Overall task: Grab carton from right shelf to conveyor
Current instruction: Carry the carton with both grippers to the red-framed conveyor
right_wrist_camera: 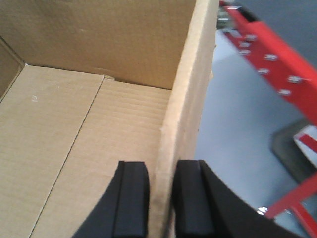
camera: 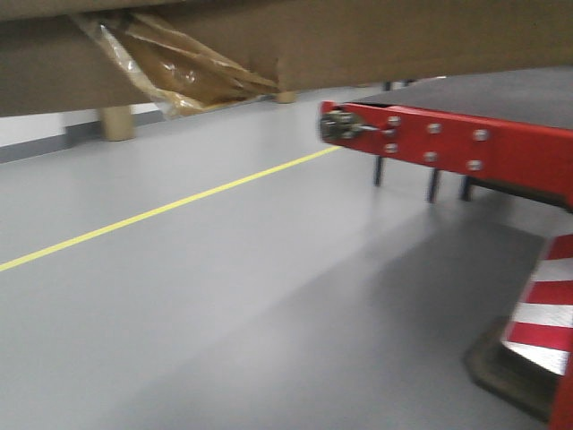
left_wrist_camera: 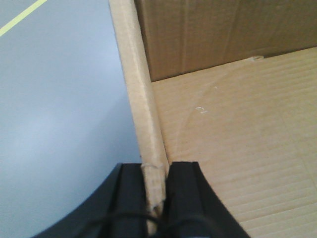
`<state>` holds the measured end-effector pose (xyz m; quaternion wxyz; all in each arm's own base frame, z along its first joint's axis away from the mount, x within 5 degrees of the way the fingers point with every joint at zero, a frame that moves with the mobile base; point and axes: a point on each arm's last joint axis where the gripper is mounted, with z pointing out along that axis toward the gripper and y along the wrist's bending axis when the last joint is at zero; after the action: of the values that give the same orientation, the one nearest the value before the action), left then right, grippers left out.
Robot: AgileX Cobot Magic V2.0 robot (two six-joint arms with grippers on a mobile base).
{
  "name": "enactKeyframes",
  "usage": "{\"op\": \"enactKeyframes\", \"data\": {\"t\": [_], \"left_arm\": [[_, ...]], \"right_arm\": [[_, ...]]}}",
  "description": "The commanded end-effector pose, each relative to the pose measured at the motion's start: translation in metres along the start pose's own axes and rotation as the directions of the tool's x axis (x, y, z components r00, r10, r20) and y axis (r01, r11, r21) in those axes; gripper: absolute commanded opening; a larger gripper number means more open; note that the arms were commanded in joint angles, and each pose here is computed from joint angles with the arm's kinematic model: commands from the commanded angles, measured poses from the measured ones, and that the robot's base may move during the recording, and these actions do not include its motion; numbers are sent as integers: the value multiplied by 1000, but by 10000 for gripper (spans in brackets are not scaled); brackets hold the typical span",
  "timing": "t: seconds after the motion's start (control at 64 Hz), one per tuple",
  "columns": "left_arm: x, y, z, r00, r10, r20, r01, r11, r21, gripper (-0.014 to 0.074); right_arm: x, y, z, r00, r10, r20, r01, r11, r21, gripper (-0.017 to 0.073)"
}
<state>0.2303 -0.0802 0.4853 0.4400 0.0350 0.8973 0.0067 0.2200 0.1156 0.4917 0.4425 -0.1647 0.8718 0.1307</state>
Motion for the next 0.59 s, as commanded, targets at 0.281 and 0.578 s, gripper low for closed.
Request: {"op": "enactKeyframes", "data": {"t": [0.281, 0.578], "left_arm": [[-7, 15, -5, 994, 79, 75, -67, 986, -155, -17], [-9, 18, -6, 992, 97, 86, -79, 978, -194, -17]], "right_arm": [[-6, 0, -9, 998, -7, 70, 8, 1000, -4, -66], [-6, 0, -9, 998, -7, 70, 8, 1000, -4, -66]]}}
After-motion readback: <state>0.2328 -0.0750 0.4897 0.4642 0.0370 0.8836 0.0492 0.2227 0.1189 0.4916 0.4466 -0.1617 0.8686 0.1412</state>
